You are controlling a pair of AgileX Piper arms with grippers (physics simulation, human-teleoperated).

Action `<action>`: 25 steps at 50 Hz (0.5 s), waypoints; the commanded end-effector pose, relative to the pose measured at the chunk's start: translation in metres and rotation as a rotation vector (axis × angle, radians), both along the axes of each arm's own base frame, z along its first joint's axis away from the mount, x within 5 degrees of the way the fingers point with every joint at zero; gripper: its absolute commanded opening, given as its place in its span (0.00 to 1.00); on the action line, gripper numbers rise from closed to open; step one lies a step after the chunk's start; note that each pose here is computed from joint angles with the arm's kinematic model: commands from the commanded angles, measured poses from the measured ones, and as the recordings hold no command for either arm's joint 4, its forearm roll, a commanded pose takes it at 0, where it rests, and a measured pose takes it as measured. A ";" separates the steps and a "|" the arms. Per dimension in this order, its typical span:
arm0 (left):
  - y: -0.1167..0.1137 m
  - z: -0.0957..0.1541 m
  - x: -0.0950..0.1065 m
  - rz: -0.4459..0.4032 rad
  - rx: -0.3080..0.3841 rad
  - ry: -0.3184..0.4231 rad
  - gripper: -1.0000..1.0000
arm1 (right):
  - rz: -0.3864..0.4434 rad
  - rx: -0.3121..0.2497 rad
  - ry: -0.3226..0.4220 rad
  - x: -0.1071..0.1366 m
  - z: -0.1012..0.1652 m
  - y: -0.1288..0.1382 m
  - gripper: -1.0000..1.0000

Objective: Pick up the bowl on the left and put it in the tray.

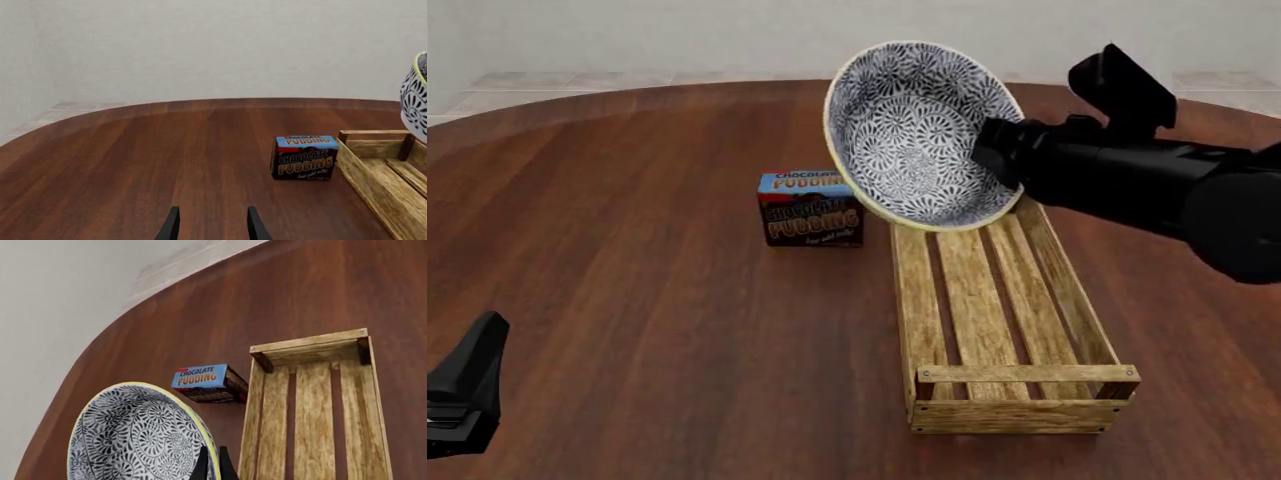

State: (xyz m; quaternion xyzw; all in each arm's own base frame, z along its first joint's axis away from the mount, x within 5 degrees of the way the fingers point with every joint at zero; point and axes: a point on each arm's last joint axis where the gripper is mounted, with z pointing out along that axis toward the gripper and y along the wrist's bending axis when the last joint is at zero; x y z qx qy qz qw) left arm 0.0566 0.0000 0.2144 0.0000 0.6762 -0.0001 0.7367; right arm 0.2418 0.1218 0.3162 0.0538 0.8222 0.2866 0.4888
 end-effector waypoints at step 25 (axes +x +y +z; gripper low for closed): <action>0.000 0.000 0.000 0.000 0.000 0.000 1.00 | -0.141 0.027 0.119 0.017 -0.021 -0.026 0.00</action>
